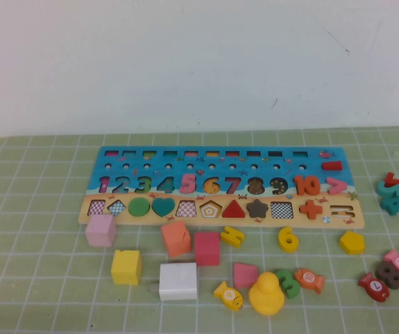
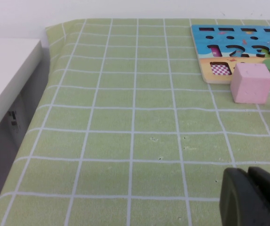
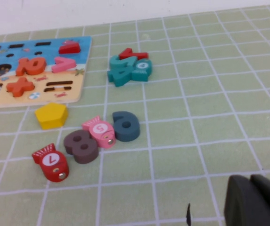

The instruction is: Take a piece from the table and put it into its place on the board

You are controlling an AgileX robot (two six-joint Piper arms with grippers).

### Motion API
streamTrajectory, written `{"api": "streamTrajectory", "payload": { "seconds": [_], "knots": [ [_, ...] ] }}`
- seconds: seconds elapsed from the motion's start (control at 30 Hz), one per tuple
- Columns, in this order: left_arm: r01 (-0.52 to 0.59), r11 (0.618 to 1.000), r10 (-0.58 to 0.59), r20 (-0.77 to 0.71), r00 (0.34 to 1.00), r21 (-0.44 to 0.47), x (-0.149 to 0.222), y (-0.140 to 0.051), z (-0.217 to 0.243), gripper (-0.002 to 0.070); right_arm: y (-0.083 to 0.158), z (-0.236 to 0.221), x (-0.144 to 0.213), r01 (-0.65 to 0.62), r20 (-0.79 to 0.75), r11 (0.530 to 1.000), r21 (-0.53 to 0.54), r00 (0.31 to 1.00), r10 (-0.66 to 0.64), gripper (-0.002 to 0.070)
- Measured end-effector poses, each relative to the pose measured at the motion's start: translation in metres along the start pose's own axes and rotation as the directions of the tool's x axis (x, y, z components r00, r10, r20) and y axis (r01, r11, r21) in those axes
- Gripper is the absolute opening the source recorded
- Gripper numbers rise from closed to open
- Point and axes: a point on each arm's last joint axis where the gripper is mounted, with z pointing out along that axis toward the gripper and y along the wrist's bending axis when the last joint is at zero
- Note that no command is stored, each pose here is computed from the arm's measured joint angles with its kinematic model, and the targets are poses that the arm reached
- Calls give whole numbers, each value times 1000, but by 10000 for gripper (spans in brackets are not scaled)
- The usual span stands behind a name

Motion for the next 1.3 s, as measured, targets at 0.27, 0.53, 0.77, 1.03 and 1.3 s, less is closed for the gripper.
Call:
{"api": "streamTrajectory", "payload": {
  "seconds": [0.27,0.53,0.77,1.03,1.3],
  "knots": [
    [0,1000,0,0,1000,0,0,0,0,-2,-1,0,0,16,0,1000,7,1000,-16,-2],
    [0,1000,0,0,1000,0,0,0,0,-2,-1,0,0,16,0,1000,7,1000,-16,-2],
    [0,1000,0,0,1000,0,0,0,0,-2,-1,0,-13,20,165,1000,9,986,-21,-3],
    [0,1000,0,0,1000,0,0,0,0,-2,0,-11,-43,87,492,995,46,865,-98,-2],
    [0,1000,0,0,1000,0,0,0,0,-2,0,-24,-61,31,687,999,21,726,-37,-2]
  ]
}}
